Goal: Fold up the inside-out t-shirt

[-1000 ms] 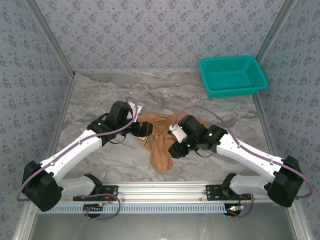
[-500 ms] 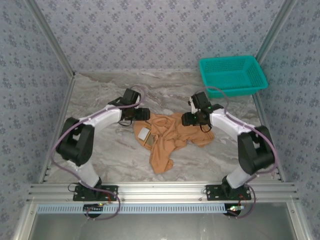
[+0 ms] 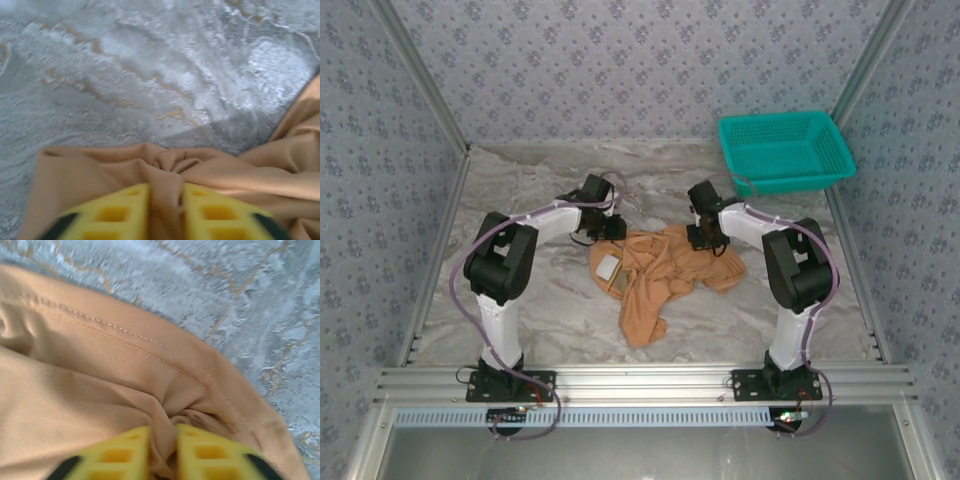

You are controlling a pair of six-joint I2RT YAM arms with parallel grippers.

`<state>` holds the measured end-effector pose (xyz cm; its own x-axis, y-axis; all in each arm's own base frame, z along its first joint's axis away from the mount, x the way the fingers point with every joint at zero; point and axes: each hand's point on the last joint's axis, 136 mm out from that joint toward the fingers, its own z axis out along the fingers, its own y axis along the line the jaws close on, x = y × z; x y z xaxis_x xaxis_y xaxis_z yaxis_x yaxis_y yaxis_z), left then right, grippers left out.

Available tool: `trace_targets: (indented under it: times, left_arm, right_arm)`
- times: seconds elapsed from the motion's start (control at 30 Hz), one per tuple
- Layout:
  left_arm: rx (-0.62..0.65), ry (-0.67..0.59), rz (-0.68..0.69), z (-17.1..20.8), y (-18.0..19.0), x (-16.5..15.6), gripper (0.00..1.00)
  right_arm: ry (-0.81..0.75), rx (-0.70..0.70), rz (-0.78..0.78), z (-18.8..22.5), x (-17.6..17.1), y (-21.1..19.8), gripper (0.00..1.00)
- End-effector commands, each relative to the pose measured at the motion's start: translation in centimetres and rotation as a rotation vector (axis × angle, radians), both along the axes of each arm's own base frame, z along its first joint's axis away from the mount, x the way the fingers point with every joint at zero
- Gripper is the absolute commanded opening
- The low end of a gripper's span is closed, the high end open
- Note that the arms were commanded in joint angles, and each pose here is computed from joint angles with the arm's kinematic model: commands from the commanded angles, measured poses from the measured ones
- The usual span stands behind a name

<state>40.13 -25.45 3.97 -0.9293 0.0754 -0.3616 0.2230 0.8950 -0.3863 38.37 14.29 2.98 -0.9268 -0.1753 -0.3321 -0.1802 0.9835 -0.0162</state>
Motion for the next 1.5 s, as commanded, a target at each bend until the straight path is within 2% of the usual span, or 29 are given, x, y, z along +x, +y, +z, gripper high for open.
trace_targets:
  times: [0.0,0.07,0.17,0.23,0.3,0.37,0.43,0.47,0.57,0.67,0.73,0.83,0.93,0.97,1.07,1.2,1.27,1.3,1.37,1.47]
  left_arm:
    - [-0.099,-0.102,-0.01,4.0,-0.9,2.6,0.0]
    - [-0.137,-0.186,0.016,7.8,-0.1,4.1,0.0]
    - [-0.195,-0.384,0.047,16.2,1.9,5.6,0.0]
    - [-0.241,-0.526,0.065,22.5,3.4,5.4,0.0]
    - [-0.287,-0.659,0.069,28.2,4.4,4.1,0.0]
    - [-0.334,-0.768,0.061,32.2,5.0,2.1,0.0]
    - [-0.391,-0.847,0.055,34.9,5.5,-0.4,0.0]
    - [-0.405,-0.863,0.052,35.3,5.7,-1.4,0.0]
    - [-0.416,-0.847,0.018,33.5,5.7,-4.7,0.0]
    - [-0.406,-0.771,-0.05,28.8,4.8,-7.8,0.0]
    - [-0.374,-0.676,-0.116,24.4,3.7,-10.0,0.01]
    - [-0.351,-0.543,-0.186,18.8,2.0,-12.7,0.02]
    - [-0.353,-0.462,-0.206,16.4,0.3,-13.8,0.02]
    - [-0.352,-0.448,-0.217,16.1,-0.2,-13.9,0.02]
    - [-0.345,-0.425,-0.242,16.2,-1.4,-13.8,0.02]
    - [-0.335,-0.438,-0.213,17.4,-1.6,-12.7,0.01]
    - [-0.338,-0.446,-0.197,18.2,-1.7,-12.3,0.0]
    - [-0.343,-0.453,-0.193,18.7,-1.7,-12.1,0.0]
    - [-0.353,-0.452,-0.195,19.1,-1.9,-12.1,0.0]
    - [-0.366,-0.454,-0.202,19.6,-2.0,-12.2,0.0]
  right_arm:
    - [-0.111,-0.009,-0.031,3.0,2.8,-1.1,0.0]
    - [-0.208,0.038,-0.038,6.8,4.5,-1.1,0.0]
    - [-0.431,0.088,-0.025,15.0,6.3,-1.2,0.0]
    - [-0.58,0.132,-0.008,21.0,6.3,-1.2,0.0]
    - [-0.717,0.185,0.009,26.1,5.3,-1.2,0.0]
    - [-0.819,0.22,0.015,29.4,3.8,-1.6,0.0]
    - [-0.898,0.269,0.03,31.2,2.0,-1.7,0.0]
    - [-0.901,0.272,0.029,30.7,1.2,-2.0,0.0]
    - [-0.838,0.26,0.013,27.7,-1.2,-2.9,0.0]
    - [-0.713,0.212,-0.053,22.4,-3.1,-4.5,0.04]
    - [-0.595,0.176,-0.11,18.1,-4.5,-5.6,0.06]
    - [-0.43,0.141,-0.21,12.6,-6.4,-7.4,0.19]
    - [-0.359,0.164,-0.239,10.4,-7.0,-7.7,0.27]
    - [-0.369,0.201,-0.206,10.6,-6.7,-6.7,0.29]
    - [-0.393,0.356,0.043,11.9,-7.7,-0.6,0.38]
    - [-0.401,0.522,0.451,13.2,-12.2,9.1,0.45]
    - [-0.397,0.582,0.583,13.0,-14.4,12.7,0.54]
    - [-0.391,0.6,0.617,12.5,-15.1,14.0,0.61]
    - [-0.391,0.62,0.621,11.3,-15.3,15.6,0.65]
    - [-0.424,0.572,0.551,9.4,-13.4,16.3,0.72]
